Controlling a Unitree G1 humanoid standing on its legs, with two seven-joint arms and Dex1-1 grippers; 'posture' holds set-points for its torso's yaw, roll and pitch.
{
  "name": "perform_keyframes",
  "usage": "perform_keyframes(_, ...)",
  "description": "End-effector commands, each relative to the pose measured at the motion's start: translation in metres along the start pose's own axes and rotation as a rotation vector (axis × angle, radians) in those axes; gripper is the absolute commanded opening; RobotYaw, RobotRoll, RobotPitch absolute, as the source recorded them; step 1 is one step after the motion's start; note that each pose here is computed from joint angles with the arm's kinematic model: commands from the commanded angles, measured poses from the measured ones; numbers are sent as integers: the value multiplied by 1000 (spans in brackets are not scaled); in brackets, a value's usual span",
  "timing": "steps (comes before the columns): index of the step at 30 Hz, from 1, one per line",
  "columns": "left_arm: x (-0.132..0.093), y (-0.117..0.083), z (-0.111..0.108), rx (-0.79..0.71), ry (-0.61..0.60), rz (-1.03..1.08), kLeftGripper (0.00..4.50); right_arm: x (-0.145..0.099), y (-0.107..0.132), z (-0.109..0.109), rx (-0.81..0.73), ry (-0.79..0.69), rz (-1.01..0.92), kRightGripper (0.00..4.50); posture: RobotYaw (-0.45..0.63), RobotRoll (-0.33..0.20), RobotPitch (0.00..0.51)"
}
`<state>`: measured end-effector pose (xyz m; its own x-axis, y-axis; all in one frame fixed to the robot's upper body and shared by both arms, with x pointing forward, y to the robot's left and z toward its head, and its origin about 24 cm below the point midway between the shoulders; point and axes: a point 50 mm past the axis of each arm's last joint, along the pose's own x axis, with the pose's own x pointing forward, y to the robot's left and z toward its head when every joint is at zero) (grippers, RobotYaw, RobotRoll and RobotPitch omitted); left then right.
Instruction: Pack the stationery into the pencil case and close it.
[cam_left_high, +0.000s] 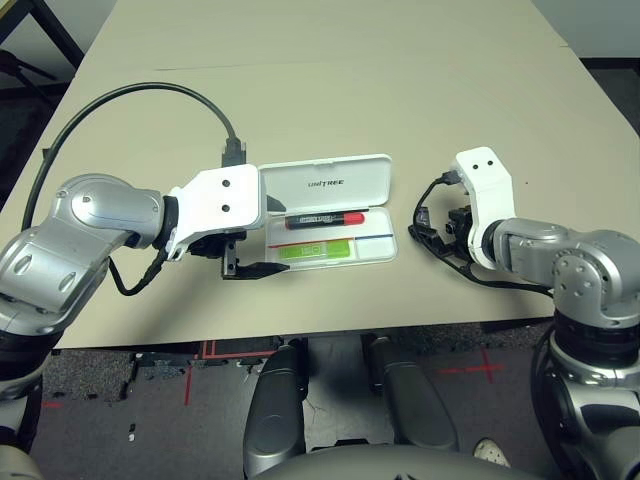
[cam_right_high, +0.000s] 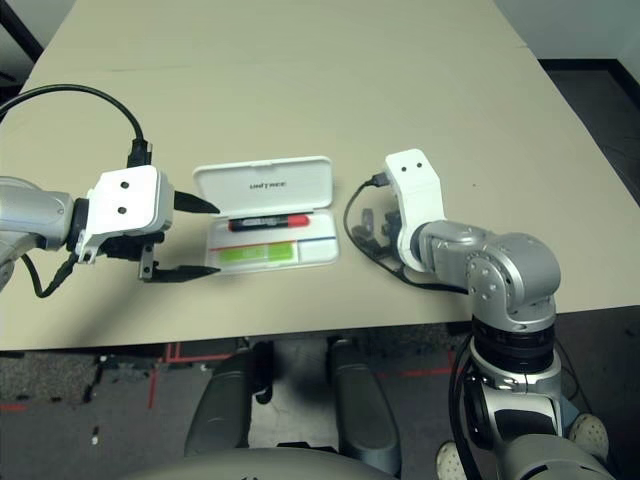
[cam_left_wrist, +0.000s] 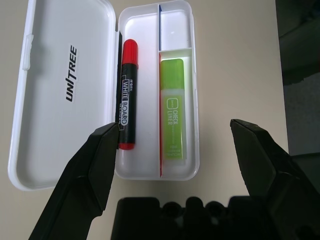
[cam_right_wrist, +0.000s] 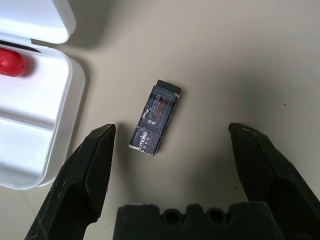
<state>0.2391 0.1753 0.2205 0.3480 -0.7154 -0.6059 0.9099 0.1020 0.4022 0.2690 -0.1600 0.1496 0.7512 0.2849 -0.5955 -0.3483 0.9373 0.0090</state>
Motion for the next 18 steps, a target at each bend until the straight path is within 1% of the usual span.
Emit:
perform_keyframes(1, 1, -1, 2, 11, -4, -1, 4500, 8, 0, -12, 16, 86, 14, 3887, -15, 0, 261)
perform_keyframes(2, 1, -1, 2, 12, -4, -1, 4500, 8, 0, -12, 14, 86, 13, 3489, -15, 0, 261)
perform_keyframes(4, 1, -1, 3, 13, -6, -2, 4500, 8, -1, -11, 2, 87, 15, 2827, -15, 0, 261)
perform_keyframes(5, 1, -1, 3, 13, -6, -3, 4500, 8, -1, -11, -2, 87, 16, 2395, -17, 0, 252)
perform_keyframes(7, 1, 0, 3, 14, -7, -3, 4500, 8, -1, -10, -14, 86, 17, 1738, -17, 0, 252)
perform_keyframes(9, 2, 0, 4, 15, -9, -4, 4500, 7, -3, -8, -48, 80, -2, 932, -17, 0, 252)
perform_keyframes(11, 2, 0, 5, 16, -10, -5, 4500, 7, -4, -8, -67, 77, -8, 289, -14, 0, 250)
perform_keyframes(15, 2, -1, 5, 16, -10, -7, 4500, 7, -5, -7, -131, 74, 3, 250, -10, 0, 246)
perform_keyframes(17, 2, -1, 5, 16, -9, -8, 4500, 4, -6, -2, -225, 58, 29, 250, -9, 0, 244)
perform_keyframes(18, 1, -1, 5, 16, -7, -8, 4500, 3, -7, 1, -296, 48, 48, 250, -9, 0, 241)
